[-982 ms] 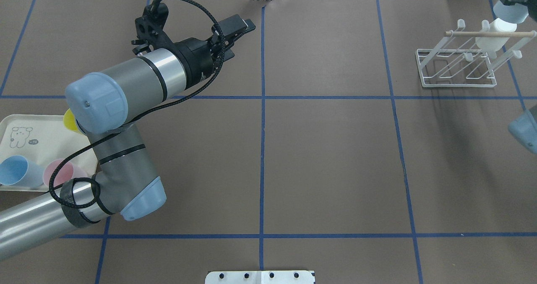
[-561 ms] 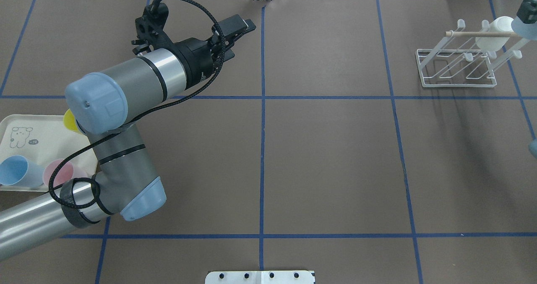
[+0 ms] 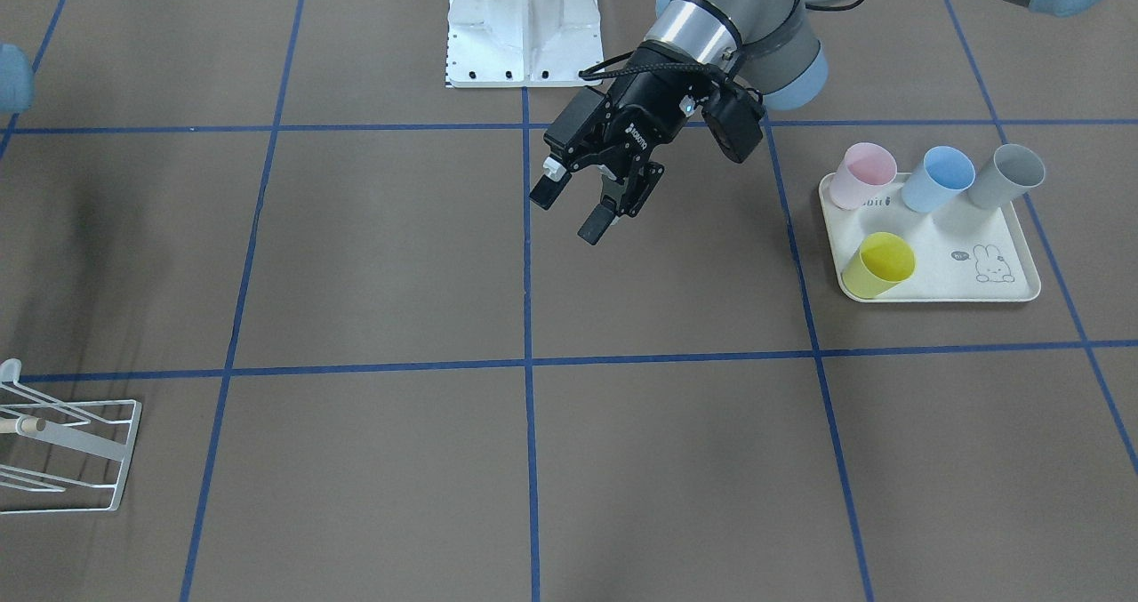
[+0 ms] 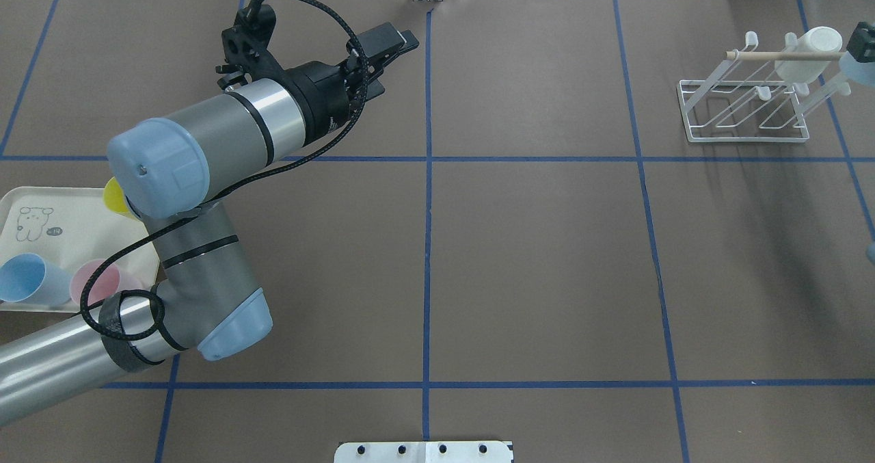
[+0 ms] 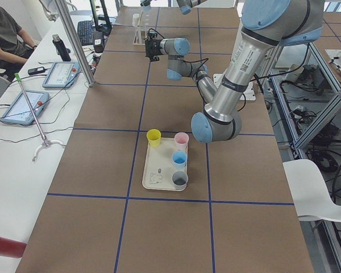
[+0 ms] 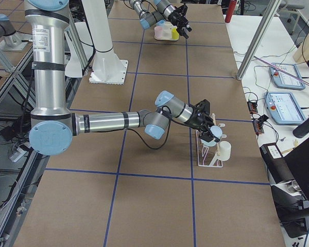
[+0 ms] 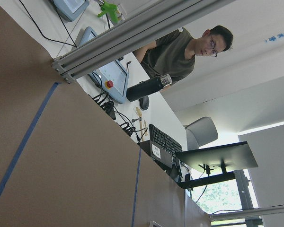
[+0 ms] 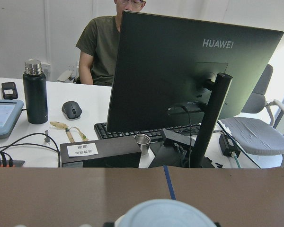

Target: Transfer IKEA cup to right arm and place on rack

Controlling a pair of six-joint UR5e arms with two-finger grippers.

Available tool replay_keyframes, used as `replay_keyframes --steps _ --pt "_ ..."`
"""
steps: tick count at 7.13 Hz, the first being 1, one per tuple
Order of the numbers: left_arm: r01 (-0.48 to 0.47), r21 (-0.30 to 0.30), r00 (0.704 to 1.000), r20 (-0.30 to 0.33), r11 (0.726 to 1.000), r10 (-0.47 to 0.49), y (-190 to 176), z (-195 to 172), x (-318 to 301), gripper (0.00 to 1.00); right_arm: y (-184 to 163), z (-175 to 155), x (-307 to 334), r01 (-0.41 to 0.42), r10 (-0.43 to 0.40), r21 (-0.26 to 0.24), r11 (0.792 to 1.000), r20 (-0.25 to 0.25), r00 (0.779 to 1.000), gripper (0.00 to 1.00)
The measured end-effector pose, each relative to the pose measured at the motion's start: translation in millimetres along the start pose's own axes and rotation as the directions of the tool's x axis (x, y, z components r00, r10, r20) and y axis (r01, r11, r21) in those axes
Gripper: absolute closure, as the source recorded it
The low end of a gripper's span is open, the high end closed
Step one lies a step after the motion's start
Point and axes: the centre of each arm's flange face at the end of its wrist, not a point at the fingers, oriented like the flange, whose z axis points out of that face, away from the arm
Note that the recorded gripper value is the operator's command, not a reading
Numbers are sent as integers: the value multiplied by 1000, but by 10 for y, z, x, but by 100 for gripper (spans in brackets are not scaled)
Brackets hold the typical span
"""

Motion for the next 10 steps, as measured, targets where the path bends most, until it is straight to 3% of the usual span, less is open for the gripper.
replay_keyframes --steps 5,10 --pt "3 -4 1000 0 1000 -3 19 0 -1 0 156 67 -8 14 -14 -22 1000 13 1000 100" --pt "4 -6 1000 0 1000 -4 32 1 -4 0 328 151 0 91 -91 -47 995 3 996 100"
